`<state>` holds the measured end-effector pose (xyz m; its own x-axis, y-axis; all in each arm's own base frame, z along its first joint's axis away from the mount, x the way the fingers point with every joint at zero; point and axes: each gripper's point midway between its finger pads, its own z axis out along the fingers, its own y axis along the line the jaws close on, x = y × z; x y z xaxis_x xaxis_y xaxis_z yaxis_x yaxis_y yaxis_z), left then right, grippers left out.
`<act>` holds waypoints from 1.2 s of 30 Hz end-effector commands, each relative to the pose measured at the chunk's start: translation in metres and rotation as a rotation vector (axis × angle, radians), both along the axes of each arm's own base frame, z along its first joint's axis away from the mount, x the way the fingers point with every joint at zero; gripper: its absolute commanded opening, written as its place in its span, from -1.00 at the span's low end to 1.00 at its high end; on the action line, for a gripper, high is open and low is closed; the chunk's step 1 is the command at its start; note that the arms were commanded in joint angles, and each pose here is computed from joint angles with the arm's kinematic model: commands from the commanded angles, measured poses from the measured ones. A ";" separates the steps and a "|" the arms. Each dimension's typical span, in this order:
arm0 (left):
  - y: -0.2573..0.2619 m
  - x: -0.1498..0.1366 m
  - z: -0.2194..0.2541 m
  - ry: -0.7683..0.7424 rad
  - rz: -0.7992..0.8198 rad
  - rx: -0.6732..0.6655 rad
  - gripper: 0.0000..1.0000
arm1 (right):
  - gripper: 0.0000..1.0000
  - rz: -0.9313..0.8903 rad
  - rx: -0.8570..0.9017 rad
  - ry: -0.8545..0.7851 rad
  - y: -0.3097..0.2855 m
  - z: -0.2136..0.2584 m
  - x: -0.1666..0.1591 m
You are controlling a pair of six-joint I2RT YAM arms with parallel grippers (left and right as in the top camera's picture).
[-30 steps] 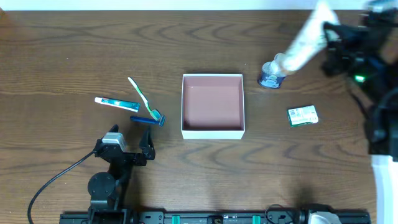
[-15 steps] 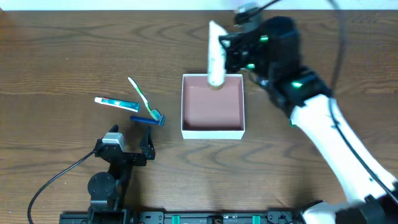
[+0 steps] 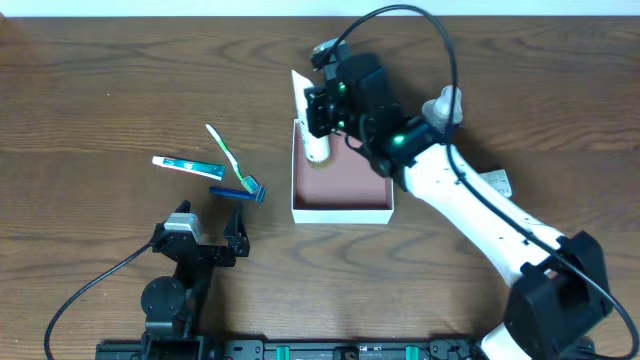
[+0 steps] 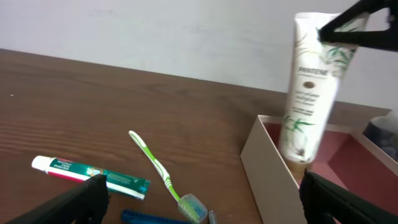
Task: Pack container
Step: 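Carry the tube over the box and lower it inside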
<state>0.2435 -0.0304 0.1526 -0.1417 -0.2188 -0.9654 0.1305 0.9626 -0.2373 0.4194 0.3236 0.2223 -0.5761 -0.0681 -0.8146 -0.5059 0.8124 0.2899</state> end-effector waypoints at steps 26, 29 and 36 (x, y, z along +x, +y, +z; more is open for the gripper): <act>0.000 -0.001 -0.016 0.051 -0.002 -0.001 0.96 | -0.97 0.039 -0.110 -0.192 0.028 -0.009 0.014; 0.000 -0.001 -0.016 0.051 -0.002 -0.001 0.96 | -0.97 0.040 -0.118 -0.182 0.026 -0.014 0.013; 0.000 -0.001 -0.016 0.051 -0.001 -0.001 0.96 | -0.97 0.046 -0.150 -0.140 0.023 -0.026 0.008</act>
